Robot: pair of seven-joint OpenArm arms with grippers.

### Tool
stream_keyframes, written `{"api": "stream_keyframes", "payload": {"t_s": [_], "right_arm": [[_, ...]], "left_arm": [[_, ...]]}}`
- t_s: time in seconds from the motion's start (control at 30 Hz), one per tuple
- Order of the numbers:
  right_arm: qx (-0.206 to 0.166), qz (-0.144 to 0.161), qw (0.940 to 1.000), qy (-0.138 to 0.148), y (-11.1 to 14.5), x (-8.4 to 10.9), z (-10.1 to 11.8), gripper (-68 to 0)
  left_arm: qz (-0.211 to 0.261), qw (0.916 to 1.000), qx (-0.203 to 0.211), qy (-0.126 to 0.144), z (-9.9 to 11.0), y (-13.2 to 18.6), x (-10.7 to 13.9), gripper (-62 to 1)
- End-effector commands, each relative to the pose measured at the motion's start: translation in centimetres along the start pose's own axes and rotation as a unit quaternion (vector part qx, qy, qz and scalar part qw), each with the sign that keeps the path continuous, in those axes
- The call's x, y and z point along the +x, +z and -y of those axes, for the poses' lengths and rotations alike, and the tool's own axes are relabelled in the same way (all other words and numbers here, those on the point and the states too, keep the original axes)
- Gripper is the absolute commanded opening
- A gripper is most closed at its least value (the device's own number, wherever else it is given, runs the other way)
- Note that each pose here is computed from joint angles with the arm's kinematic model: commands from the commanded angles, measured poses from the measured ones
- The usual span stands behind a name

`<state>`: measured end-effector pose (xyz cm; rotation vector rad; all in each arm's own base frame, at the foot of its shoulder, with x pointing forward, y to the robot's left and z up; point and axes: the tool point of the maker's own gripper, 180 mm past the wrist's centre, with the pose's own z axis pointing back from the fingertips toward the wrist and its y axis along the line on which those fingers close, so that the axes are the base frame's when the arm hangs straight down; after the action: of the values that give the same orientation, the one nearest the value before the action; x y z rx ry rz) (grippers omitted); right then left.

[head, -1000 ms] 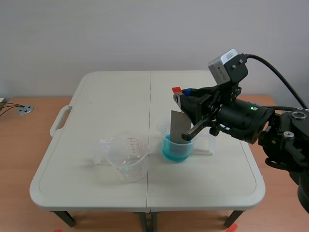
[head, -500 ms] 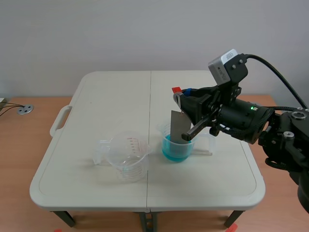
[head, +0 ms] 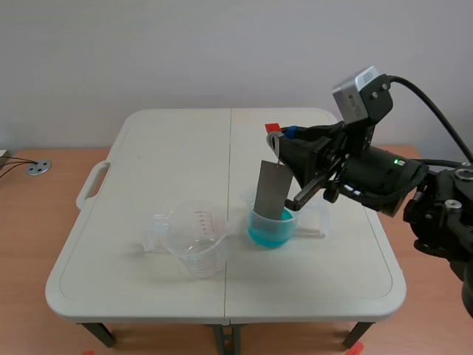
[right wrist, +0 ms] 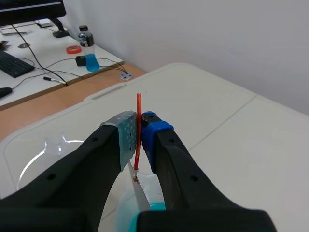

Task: Hold the metal plate by the orange handle, dip it into the blue solution, take it out and point at it, then put the plate back in the beaker on the left.
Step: 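Raise the plate and point at it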

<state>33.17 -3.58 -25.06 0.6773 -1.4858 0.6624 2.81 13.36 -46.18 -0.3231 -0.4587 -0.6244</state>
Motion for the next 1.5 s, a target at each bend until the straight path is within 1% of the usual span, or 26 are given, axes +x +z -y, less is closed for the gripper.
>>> {"api": "stream_keyframes", "payload": {"t_s": [0.0,0.1,0.33,0.5,0.6,0.67,0.8,0.9,1.0,1.13,1.3,1.37,1.47], "right_arm": [[0.000,0.032,0.9994,0.015,-0.2,2.3,0.5,-66.2],[-0.002,0.040,0.9989,0.024,-0.1,3.1,0.6,-66.2],[-0.001,0.064,0.9965,0.054,-0.1,5.7,0.6,-66.2],[0.004,0.071,0.9949,0.072,-0.3,7.0,0.2,-66.2],[0.008,0.074,0.9938,0.082,-0.2,7.7,0.1,-66.2],[0.011,0.078,0.9930,0.088,-0.2,8.2,0.0,-66.2],[0.012,0.084,0.9923,0.090,0.0,9.1,0.0,-66.2],[0.009,0.086,0.9918,0.095,0.1,9.8,0.1,-66.2],[0.007,0.091,0.9912,0.097,0.2,10.6,0.1,-66.2],[0.006,0.094,0.9906,0.099,0.2,11.5,0.0,-66.2],[0.009,0.097,0.9900,0.102,0.2,12.5,-0.4,-66.2],[0.011,0.101,0.9899,0.100,0.2,12.9,-0.6,-66.2],[0.014,0.103,0.9897,0.099,0.2,13.3,-0.9,-66.2]], "left_arm": [[0.006,1.0000,0.002,-0.001,-0.3,0.1,0.4,-59.4],[0.006,1.0000,0.002,-0.001,-0.3,0.1,0.4,-59.4],[0.006,1.0000,0.003,-0.001,-0.3,0.1,0.4,-59.4],[0.003,1.0000,0.004,-0.007,-0.4,0.2,0.3,-59.4],[-0.002,0.9998,0.012,-0.019,-1.0,0.3,0.1,-59.4],[-0.004,0.9994,0.023,-0.024,-1.9,0.5,0.0,-59.4],[-0.004,0.9980,0.058,-0.023,-4.6,1.4,0.1,-59.4],[-0.003,0.9952,0.095,-0.020,-7.3,2.5,0.2,-59.4],[-0.002,0.9904,0.137,-0.016,-10.2,3.9,0.2,-59.4],[0.009,0.9808,0.194,-0.015,-14.2,6.0,0.9,-59.4],[0.036,0.9660,0.255,-0.024,-18.8,8.3,3.3,-59.4],[0.054,0.9602,0.272,-0.033,-20.3,9.0,4.7,-59.4],[0.090,0.9520,0.288,-0.054,-21.9,9.7,7.5,-59.4]]}}
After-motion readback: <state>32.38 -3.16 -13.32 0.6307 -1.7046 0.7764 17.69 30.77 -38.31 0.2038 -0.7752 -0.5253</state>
